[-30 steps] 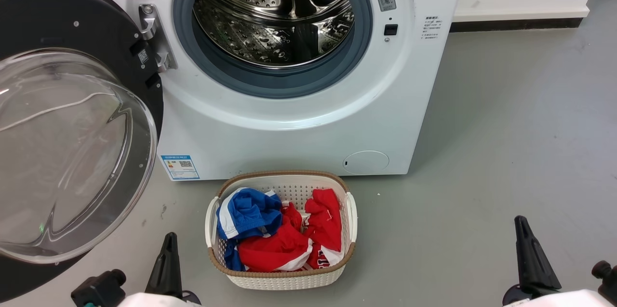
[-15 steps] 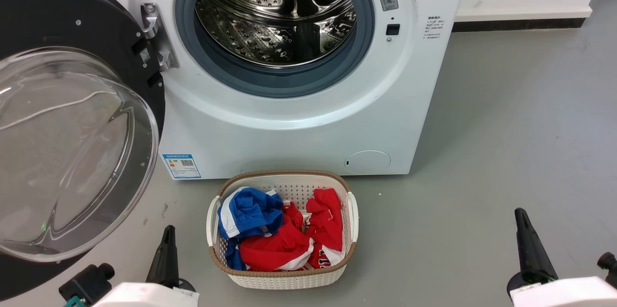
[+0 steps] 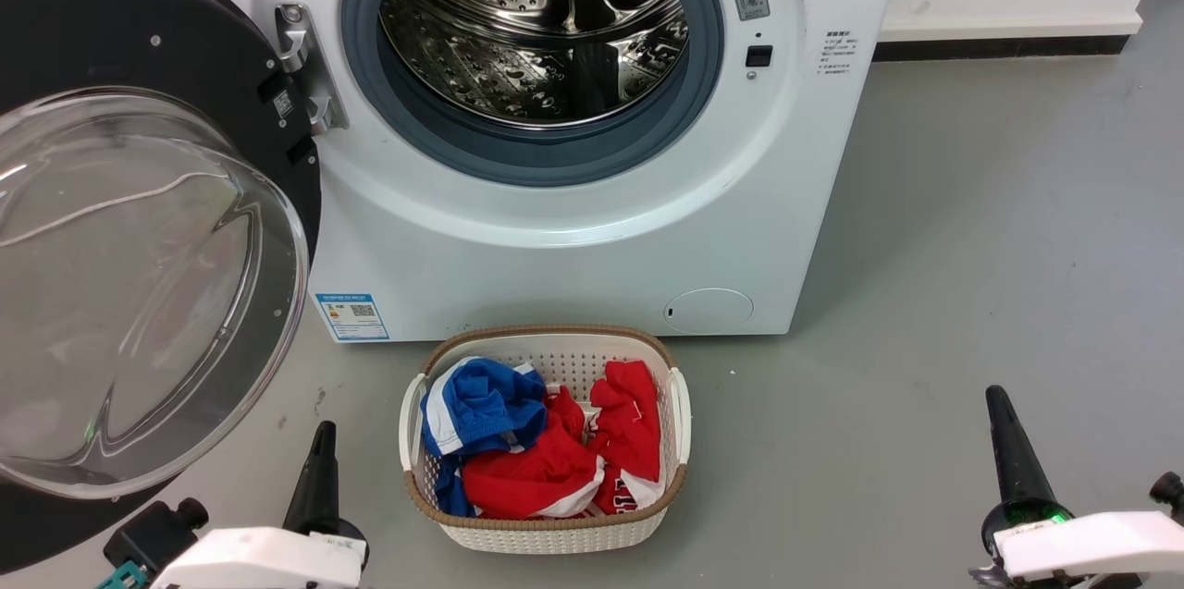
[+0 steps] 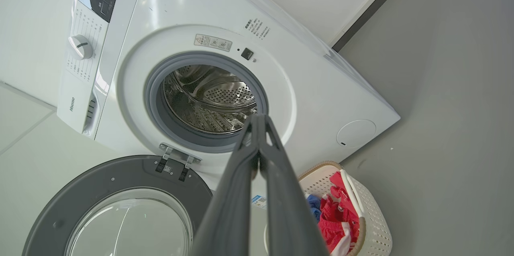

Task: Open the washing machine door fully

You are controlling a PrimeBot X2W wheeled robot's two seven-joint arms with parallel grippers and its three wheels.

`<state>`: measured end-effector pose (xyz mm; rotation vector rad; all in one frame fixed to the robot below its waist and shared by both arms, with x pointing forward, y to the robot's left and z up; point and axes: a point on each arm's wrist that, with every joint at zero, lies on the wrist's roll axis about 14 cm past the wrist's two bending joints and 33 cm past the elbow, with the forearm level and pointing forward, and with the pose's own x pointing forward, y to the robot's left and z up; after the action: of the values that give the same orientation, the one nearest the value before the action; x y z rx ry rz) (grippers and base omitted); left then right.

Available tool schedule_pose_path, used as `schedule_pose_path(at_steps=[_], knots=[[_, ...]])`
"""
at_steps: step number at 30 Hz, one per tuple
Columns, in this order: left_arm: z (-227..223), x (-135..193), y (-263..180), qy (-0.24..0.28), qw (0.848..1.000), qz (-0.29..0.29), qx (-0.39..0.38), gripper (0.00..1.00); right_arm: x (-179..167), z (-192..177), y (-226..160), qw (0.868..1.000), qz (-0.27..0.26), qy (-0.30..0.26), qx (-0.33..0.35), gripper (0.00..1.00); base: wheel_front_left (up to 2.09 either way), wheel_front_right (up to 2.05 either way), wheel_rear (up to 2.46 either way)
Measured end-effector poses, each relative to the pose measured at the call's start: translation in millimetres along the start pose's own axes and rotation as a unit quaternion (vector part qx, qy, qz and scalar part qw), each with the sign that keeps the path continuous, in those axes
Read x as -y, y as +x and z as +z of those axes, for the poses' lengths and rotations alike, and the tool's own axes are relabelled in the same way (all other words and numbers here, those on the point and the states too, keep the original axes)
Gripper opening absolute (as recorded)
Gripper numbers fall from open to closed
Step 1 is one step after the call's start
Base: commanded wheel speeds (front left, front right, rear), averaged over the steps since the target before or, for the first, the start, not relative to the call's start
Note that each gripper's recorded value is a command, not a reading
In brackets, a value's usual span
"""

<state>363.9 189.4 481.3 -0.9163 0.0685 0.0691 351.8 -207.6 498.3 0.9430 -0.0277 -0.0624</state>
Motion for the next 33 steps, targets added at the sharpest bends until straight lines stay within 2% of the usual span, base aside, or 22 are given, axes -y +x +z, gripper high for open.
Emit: schedule_pose_path(at_steps=[14, 33], knots=[[4, 3, 6, -0.080, 0.997, -0.005, -0.003, 0.00, 0, -1, 8, 0.997, -0.004, 0.075, -0.008, 0.00, 0.00, 0.00, 0.00], [9, 6, 13, -0.174, 0.985, -0.015, -0.005, 0.00, -2, -3, 18, 0.986, -0.005, 0.164, -0.017, 0.00, 0.00, 0.00, 0.00]])
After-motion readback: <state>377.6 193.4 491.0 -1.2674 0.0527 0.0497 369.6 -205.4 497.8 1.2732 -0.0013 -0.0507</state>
